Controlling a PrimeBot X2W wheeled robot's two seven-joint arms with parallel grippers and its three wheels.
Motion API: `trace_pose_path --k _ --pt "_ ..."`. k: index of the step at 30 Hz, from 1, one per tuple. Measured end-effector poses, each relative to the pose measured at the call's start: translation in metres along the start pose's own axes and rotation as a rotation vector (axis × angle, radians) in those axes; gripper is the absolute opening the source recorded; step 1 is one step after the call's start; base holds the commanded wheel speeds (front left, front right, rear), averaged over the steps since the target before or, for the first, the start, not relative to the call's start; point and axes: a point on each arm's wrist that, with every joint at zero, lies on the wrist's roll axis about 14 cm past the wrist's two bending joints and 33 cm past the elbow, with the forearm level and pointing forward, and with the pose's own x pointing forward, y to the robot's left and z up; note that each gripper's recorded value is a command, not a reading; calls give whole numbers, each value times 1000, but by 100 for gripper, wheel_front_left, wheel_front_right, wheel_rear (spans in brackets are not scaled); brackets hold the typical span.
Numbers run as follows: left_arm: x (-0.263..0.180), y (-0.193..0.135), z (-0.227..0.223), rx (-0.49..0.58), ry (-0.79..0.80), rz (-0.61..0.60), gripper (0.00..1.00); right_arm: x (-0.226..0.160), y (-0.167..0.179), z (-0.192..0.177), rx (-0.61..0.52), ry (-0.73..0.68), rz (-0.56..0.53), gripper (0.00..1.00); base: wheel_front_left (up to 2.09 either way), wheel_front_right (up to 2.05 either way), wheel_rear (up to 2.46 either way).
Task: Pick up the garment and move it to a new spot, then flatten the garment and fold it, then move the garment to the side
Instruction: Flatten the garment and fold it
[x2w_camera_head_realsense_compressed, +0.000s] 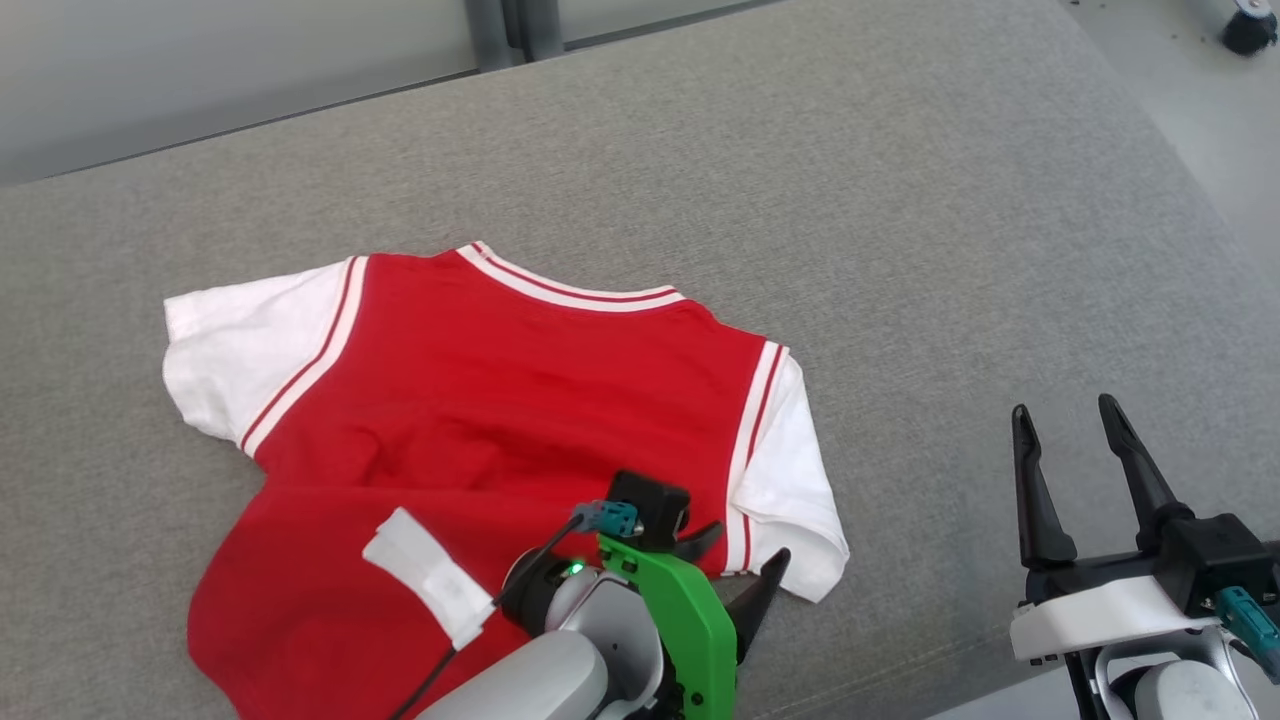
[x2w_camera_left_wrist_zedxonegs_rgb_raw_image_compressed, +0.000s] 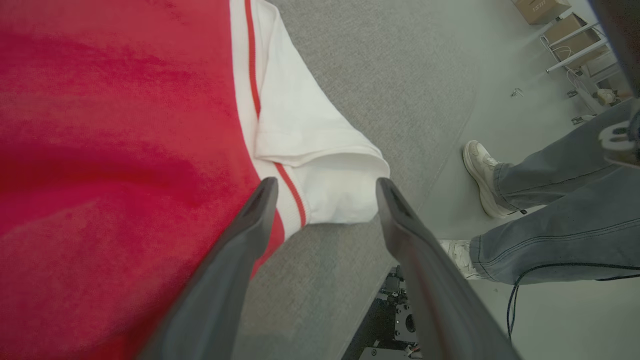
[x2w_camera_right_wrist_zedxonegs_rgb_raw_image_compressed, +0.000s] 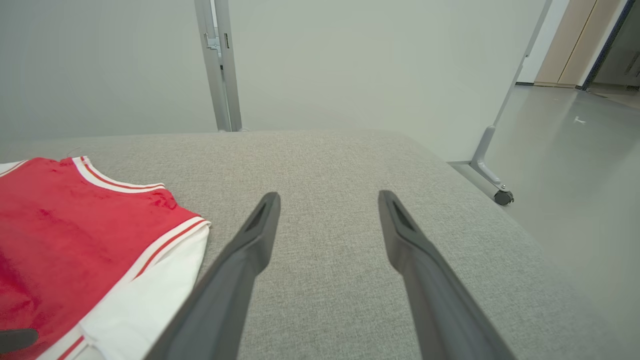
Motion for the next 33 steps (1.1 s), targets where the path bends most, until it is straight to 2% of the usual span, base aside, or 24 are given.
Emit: trace_pose_path --k 5,12,18,24,33 --pt "-31 23 21 -52 -123 99 100 9 17 4 -8 -19 57 100 0 0 0" --pt "-115 81 44 -149 -390 391 100 17 43 9 -15 -44 154 100 0 0 0" --pt "-188 108 36 -169 -546 608 100 16 62 13 -22 -61 230 100 0 0 0" --pt "-230 112 8 -210 -605 721 100 11 77 14 -35 -64 301 100 0 0 0" --pt "-270 111 -17 -155 -654 840 100 -10 82 5 -46 -34 341 100 0 0 0"
